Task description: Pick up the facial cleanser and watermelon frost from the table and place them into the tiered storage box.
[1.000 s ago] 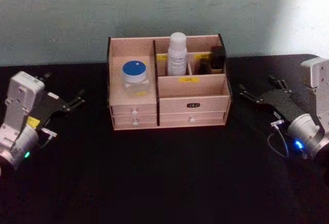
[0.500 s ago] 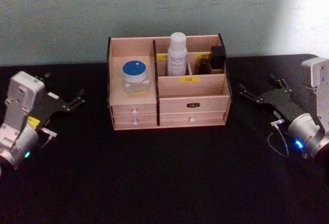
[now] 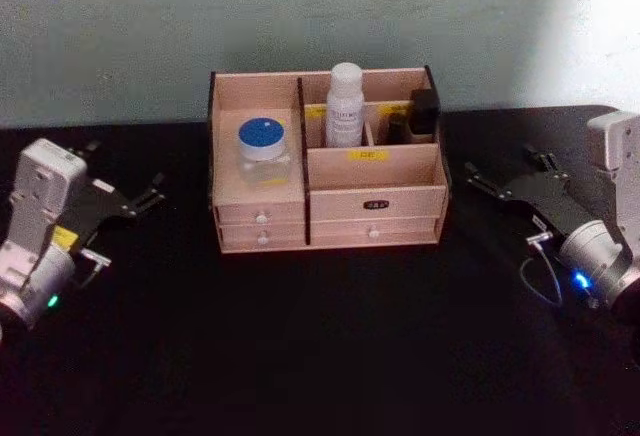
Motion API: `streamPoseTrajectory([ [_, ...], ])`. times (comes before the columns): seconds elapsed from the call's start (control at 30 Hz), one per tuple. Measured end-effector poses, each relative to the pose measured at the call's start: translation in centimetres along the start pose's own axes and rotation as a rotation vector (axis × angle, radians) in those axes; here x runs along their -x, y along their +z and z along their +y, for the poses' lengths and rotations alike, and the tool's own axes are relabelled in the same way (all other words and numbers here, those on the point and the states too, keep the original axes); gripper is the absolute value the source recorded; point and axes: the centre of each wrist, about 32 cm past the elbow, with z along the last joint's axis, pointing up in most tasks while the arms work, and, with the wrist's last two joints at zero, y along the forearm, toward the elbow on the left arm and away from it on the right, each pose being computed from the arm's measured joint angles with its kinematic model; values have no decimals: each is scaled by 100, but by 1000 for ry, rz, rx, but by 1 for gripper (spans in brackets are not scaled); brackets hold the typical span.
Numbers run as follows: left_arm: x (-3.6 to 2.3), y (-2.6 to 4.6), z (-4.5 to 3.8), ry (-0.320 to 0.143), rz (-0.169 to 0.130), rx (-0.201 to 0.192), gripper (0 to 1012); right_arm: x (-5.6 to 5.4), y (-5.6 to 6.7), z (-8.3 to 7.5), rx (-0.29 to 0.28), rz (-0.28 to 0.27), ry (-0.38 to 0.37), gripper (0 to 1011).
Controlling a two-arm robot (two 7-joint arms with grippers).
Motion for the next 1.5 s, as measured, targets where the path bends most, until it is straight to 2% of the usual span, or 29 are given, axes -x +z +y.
streamPoseTrajectory([
  [1.5, 0, 0, 0, 0, 0, 0, 1001, 0, 0, 0, 0, 0, 0, 1003],
])
